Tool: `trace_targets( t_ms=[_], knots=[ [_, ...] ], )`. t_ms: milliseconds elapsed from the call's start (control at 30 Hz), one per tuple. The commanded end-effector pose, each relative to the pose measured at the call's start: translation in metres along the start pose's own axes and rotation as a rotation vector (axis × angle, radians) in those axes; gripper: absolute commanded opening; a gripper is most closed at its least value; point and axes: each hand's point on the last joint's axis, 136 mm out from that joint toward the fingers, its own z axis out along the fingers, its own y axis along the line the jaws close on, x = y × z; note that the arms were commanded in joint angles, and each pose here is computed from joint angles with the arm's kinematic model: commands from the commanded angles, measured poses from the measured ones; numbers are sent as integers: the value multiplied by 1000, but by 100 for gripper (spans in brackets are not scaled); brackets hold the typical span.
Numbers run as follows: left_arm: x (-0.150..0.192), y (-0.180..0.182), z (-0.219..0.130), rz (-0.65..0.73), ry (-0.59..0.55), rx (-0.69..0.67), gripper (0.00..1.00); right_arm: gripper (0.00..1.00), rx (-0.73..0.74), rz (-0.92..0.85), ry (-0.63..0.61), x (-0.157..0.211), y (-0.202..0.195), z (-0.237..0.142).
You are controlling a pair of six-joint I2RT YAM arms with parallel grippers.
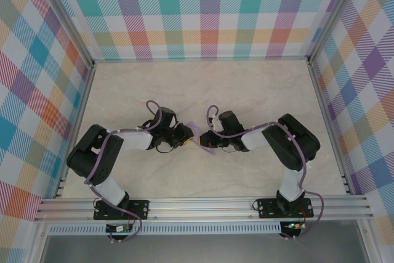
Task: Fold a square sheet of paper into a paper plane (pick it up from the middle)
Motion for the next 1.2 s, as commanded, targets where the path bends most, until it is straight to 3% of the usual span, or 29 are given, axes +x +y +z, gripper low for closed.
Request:
trace_targets(
  t_ms=[0,1167],
  knots=[
    [4,-12,6,24,21,32,17,5,14,37,24,2,-6,4],
    [0,-12,15,78,18,44,15,10,37,55,72,7,-13,7]
  ],
)
